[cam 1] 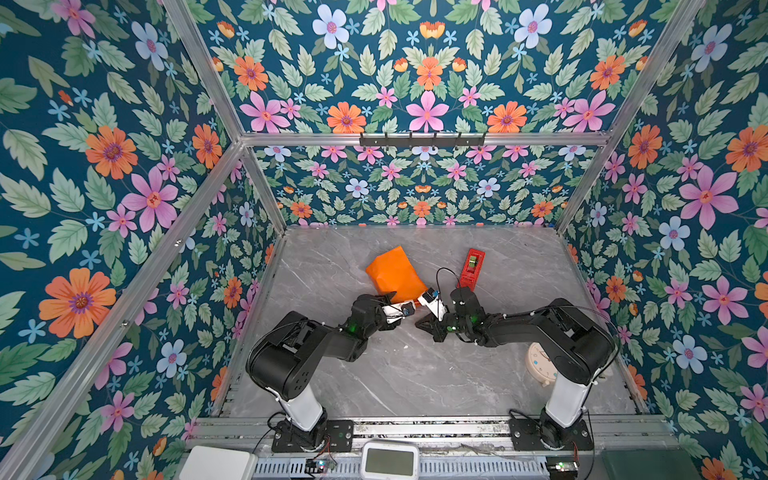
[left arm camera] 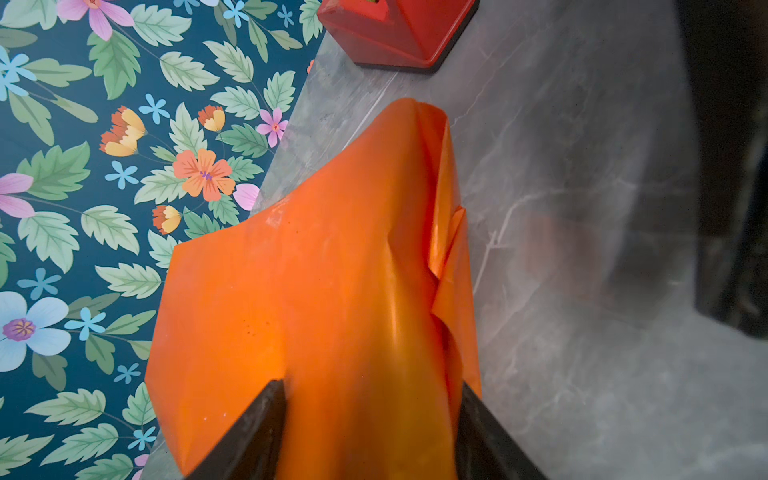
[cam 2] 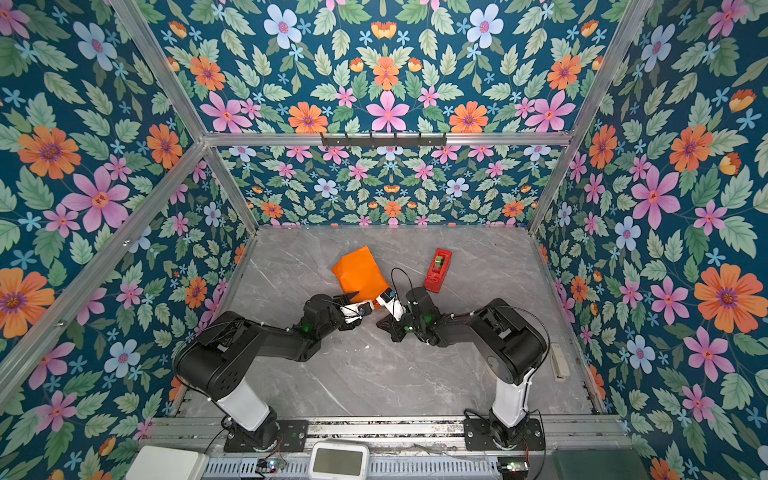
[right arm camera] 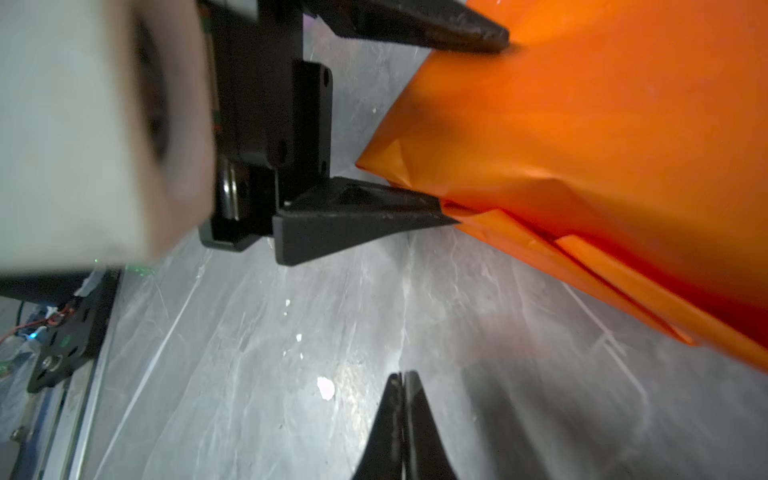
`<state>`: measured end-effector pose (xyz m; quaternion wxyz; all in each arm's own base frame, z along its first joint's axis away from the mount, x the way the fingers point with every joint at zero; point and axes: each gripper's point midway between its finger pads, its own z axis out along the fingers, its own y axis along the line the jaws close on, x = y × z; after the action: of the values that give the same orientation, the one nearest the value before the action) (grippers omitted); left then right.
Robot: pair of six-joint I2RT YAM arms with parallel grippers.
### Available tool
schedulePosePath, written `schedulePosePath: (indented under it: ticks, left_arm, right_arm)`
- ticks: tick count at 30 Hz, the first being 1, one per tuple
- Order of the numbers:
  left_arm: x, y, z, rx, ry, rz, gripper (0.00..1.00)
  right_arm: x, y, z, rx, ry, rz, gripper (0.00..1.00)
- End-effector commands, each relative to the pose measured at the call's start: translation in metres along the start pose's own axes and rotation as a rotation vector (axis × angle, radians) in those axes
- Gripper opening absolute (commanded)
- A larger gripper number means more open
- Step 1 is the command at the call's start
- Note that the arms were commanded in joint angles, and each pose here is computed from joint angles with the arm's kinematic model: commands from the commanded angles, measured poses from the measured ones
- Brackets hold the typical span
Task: Wrap the gift box in paper
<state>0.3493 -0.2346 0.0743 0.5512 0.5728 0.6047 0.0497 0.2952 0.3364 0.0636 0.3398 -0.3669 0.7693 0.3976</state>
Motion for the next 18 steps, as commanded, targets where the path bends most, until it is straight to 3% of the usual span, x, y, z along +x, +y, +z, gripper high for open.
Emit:
schedulePosePath:
  ticks: [1, 18]
  left_arm:
    - [0.005, -0.011, 0.0, 0.044, 0.012, -0.02, 0.64]
    - [0.004, -0.011, 0.0, 0.045, 0.011, -0.02, 0.63]
  right_arm:
    - [-0.022, 0.011, 0.0, -0.066, -0.082, -0.009, 0.0]
    - [-0.04, 0.02, 0.005, -0.145, -0.151, -0.046, 0.0]
